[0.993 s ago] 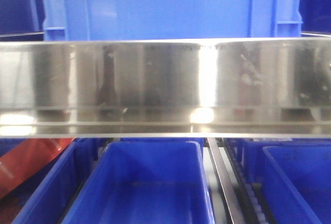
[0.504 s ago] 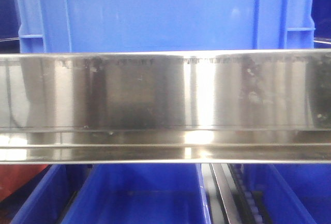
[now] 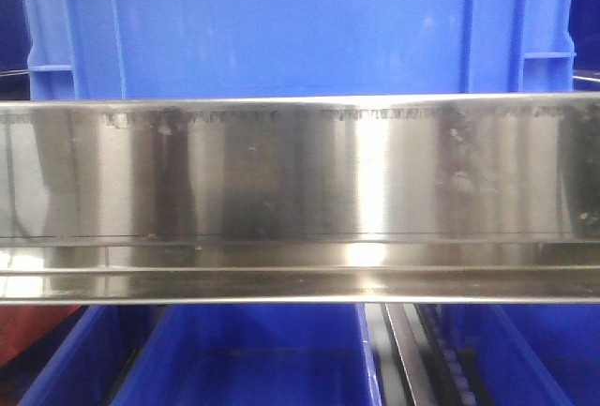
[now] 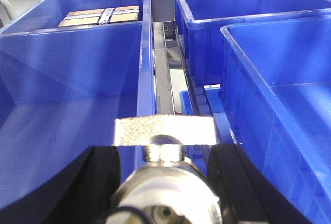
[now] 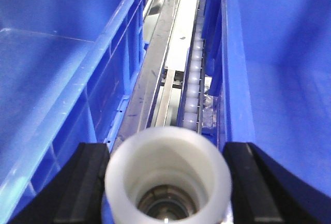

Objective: Place valve from conveyor to right shelf box

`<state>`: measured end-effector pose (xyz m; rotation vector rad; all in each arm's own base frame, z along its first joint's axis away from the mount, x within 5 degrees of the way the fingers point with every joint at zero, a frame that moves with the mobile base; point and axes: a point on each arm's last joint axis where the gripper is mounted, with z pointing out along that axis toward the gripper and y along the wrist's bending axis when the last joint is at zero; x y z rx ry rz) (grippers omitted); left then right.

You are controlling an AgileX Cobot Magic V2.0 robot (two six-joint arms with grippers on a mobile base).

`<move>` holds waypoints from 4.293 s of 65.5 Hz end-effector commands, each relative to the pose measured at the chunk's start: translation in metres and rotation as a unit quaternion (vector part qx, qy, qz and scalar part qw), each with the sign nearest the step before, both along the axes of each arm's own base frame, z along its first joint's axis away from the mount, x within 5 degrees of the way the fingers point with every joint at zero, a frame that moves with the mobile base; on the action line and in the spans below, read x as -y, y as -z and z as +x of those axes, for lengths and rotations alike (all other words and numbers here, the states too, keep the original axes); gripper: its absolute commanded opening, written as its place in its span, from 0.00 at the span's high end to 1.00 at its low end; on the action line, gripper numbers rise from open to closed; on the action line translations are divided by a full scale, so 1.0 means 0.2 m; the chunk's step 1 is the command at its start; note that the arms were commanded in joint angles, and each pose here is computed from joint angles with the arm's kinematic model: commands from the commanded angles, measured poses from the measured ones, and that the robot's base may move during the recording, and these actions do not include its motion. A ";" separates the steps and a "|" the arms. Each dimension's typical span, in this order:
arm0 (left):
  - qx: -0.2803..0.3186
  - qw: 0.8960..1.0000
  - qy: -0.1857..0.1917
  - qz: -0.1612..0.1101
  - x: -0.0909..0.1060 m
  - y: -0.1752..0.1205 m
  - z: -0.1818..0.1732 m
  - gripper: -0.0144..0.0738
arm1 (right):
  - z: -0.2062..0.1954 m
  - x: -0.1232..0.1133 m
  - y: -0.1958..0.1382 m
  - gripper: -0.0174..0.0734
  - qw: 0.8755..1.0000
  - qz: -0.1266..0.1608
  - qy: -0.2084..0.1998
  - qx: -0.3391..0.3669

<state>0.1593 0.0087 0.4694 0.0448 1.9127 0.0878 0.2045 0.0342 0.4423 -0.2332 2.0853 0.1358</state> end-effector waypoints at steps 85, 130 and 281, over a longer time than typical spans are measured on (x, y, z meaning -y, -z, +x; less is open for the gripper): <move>0.064 0.982 0.177 0.003 0.37 -0.30 0.35 0.96 | 0.11 -0.24 -0.41 0.98 0.978 0.047 -0.084 0.183; -0.144 0.950 0.274 0.039 0.97 0.34 1.05 0.96 | 0.60 -0.70 0.07 0.98 0.986 0.003 -0.166 -0.006; 0.209 0.961 0.178 -0.039 0.14 0.87 -0.51 0.96 | -0.62 -0.05 0.73 0.98 0.974 0.057 -0.138 0.172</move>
